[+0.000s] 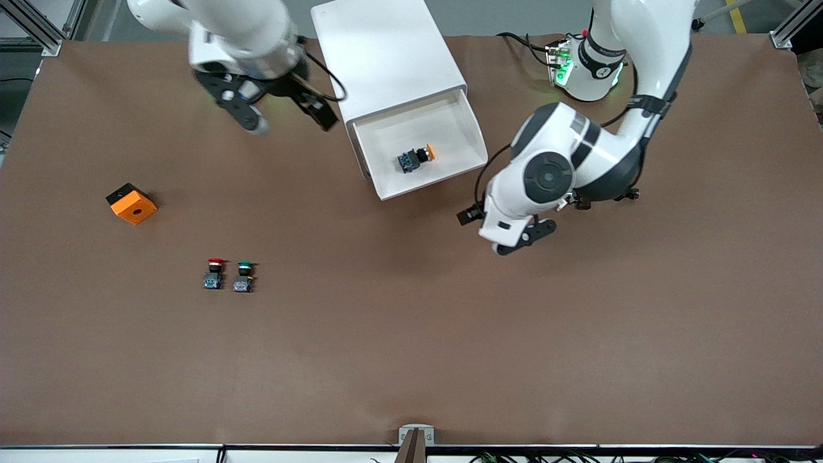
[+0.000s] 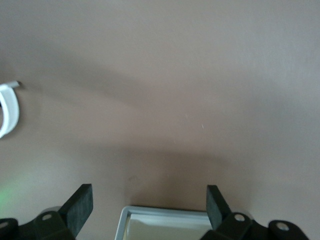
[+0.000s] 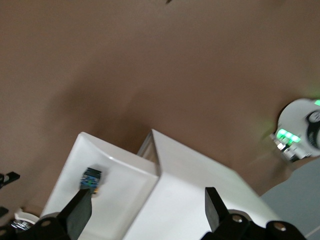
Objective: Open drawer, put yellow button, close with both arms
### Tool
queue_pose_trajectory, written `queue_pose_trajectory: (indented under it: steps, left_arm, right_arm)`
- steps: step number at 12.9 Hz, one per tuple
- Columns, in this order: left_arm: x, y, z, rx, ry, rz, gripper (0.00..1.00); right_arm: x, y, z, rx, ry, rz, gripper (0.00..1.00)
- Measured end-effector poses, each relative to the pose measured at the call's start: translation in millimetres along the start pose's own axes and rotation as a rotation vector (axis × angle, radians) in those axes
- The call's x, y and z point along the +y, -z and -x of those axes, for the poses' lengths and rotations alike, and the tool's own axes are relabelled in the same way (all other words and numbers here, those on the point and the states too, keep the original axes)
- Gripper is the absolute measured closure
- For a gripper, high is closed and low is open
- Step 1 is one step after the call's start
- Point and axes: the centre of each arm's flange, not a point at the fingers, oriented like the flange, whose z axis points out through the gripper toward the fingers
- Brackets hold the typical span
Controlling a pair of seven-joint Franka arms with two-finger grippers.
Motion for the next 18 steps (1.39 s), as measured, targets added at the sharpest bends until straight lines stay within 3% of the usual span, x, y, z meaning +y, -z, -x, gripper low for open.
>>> queue_pose_trajectory:
  steps: [3, 6, 10, 18]
  left_arm:
    - [19.0, -12.8, 33.4, 0.000, -0.034, -0.022, 0.00]
    - [35.1, -26.4, 65.8, -0.001, -0.044, -0.044, 0.00]
    - [55.0, -42.2, 114.7, 0.002, -0.044, -0.072, 0.00]
    - [68.3, -78.0, 205.1, -0.040, -0.045, -0.133, 0.00]
  right_arm:
    - [46.8, 19.2, -46.9, 0.058, 0.254, 0.062, 0.00]
    - [98.3, 26.9, -106.6, 0.038, 0.428, 0.060, 0.00]
    - [153.6, 22.9, -155.0, 0.008, 0.496, 0.043, 0.00]
    - [228.6, -13.1, -198.2, 0.062, 0.587, 0.008, 0.00]
